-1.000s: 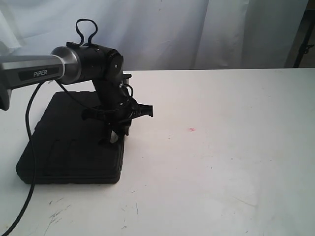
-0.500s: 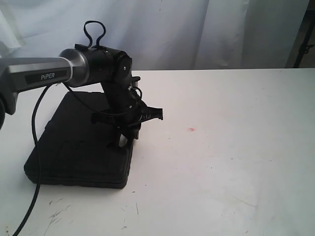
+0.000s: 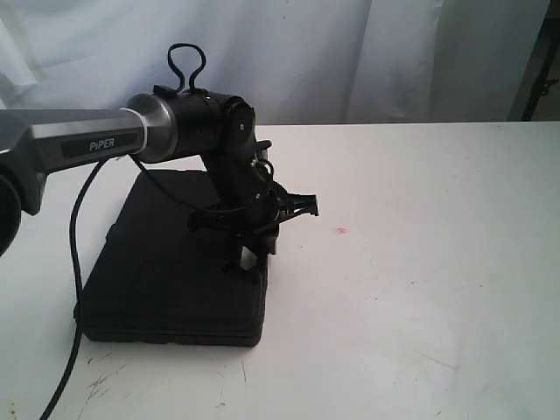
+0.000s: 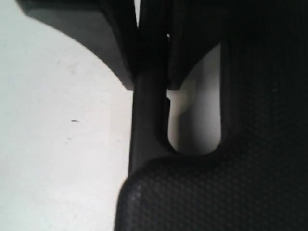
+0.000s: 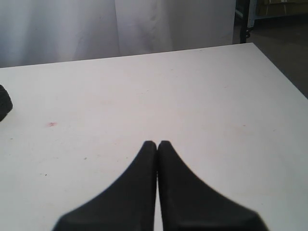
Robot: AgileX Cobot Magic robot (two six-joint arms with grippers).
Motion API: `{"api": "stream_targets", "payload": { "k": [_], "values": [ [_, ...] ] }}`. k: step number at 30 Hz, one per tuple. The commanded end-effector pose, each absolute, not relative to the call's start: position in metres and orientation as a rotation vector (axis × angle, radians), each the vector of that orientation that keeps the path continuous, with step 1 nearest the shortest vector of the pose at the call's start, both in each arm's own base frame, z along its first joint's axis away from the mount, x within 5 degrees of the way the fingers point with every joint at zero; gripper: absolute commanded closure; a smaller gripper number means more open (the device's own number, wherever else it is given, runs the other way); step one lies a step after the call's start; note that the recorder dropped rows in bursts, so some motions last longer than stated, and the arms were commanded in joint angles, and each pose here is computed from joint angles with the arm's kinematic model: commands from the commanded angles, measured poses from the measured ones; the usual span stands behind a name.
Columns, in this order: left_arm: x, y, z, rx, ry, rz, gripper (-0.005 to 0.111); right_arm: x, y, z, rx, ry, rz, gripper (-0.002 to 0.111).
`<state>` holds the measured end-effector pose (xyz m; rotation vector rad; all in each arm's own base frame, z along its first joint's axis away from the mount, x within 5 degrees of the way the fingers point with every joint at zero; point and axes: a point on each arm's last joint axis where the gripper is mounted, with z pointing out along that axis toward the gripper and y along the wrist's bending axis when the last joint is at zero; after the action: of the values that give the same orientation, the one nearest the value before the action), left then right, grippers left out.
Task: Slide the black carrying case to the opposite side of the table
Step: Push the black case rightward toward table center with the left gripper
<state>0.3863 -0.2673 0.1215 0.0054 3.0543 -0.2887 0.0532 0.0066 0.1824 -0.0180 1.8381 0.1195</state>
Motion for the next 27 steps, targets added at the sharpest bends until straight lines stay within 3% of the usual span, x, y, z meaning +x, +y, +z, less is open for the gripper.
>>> {"api": "stream_targets", "payload": {
  "k": [1, 27],
  "values": [
    [0.379, -0.288, 0.127, -0.037, 3.025, -0.421, 0.107, 0.053, 0.007, 0.182, -0.02, 1.828, 0.119, 0.108],
    [0.38, -0.342, 0.141, -0.017, 2.918, -0.612, 0.107, 0.053, 0.007, 0.182, -0.02, 1.828, 0.119, 0.108]
  ]
}}
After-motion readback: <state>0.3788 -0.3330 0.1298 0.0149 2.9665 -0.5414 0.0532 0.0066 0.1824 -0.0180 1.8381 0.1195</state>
